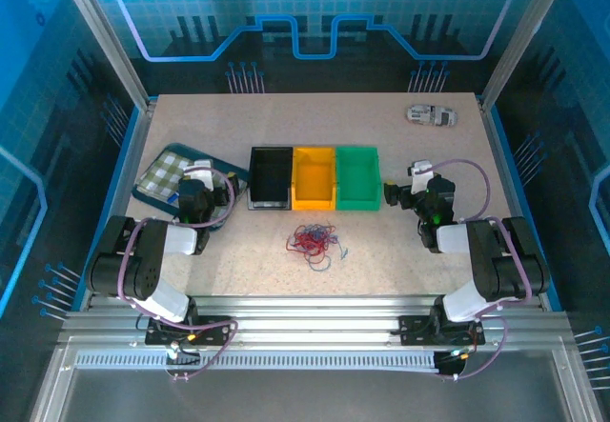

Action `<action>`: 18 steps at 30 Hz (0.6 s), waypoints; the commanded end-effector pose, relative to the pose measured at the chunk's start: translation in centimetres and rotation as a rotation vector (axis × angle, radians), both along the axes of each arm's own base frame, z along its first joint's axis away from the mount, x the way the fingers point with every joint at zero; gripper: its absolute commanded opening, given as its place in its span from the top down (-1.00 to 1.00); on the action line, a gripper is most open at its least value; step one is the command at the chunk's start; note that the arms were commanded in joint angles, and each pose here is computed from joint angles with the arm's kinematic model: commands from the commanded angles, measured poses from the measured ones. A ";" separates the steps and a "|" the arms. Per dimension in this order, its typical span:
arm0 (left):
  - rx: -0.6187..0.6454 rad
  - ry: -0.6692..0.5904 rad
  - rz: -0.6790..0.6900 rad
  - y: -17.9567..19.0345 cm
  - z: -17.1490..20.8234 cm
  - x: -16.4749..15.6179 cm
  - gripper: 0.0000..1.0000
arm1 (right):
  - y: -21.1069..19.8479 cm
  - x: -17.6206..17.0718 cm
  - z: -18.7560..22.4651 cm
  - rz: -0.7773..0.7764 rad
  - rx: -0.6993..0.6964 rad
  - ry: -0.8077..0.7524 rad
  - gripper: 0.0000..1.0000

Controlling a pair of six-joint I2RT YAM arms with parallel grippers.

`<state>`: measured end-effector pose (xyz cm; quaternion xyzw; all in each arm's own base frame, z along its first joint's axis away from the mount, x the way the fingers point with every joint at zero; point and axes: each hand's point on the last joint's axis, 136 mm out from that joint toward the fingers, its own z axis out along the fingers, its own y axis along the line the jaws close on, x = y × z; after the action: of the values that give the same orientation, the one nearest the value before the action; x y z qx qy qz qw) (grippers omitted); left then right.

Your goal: Untangle the cables

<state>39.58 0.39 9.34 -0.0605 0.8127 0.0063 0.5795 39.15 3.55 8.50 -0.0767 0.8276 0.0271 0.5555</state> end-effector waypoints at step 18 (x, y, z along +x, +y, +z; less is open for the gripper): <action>0.002 -0.009 -0.002 0.2 0.3 0.2 -0.99 | -0.2 0.8 1.2 0.006 0.009 -0.039 -1.00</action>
<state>39.57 0.44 9.31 -0.0612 0.8130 0.0064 0.5791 39.12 3.73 8.50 -0.0795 0.8272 0.0319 0.5554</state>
